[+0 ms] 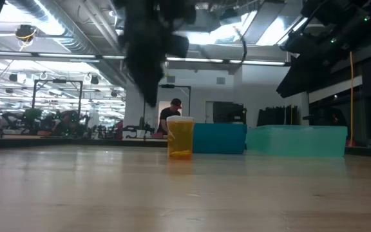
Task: Pick and place medicine bottles into bin by pill shape (circle, oval)
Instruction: Put the orange pill bottle into the blue bin
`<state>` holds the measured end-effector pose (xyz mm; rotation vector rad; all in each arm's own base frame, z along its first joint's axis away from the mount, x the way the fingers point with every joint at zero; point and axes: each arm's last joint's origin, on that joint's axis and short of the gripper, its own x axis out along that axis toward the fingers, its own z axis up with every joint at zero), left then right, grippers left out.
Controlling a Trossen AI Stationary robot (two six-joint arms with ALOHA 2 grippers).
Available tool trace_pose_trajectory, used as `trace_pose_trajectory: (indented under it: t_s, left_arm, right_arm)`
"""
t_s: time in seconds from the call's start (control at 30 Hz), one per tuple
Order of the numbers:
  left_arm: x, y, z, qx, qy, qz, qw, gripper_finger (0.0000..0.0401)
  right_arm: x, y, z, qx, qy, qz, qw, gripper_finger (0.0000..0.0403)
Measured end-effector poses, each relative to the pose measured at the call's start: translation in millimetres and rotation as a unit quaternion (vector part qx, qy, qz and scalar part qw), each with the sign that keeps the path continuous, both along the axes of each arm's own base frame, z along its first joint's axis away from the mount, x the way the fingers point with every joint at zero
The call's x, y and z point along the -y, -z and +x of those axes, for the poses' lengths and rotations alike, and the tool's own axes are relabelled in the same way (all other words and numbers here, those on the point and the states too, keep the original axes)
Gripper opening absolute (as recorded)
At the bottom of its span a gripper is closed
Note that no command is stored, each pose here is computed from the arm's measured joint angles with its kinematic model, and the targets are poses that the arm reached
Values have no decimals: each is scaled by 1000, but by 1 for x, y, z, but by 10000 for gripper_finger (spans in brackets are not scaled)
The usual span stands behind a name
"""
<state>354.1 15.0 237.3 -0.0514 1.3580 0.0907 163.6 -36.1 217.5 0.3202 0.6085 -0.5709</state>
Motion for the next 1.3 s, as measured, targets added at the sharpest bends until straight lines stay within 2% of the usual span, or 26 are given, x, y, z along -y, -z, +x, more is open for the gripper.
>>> trace_pose_trajectory:
  t_s: [0.13, 0.27, 0.47, 0.6, 0.83, 1.03, 1.17, 1.3]
  left_arm:
    - [1, 43, -12, -10, -20, -4, 1000, 263]
    - [10, 63, -14, 22, -12, -19, 1000, 263]
    - [29, 62, -4, 79, 19, -32, 996, 263]
    - [37, 62, 3, 115, 26, -4, 993, 263]
    - [35, 73, 20, 165, 31, 10, 986, 263]
    - [35, 76, 22, 169, 34, 22, 985, 262]
    - [35, 76, 22, 170, 35, 24, 985, 240]
    - [34, 74, 23, 170, 39, 27, 984, 190]
  right_arm:
    - [0, 0, 0, 0, 0, 0, 1000, 183]
    - [0, 0, 0, 0, 0, 0, 1000, 183]
    - [0, 0, 0, 0, 0, 0, 1000, 183]
    - [0, 0, 0, 0, 0, 0, 1000, 183]
    - [0, 0, 0, 2, 1, 0, 1000, 183]
    - [0, 0, 0, 0, 10, -9, 1000, 183]
    - [0, 0, 0, -1, 9, -10, 1000, 183]
    - [0, 0, 0, -1, 9, -10, 1000, 183]
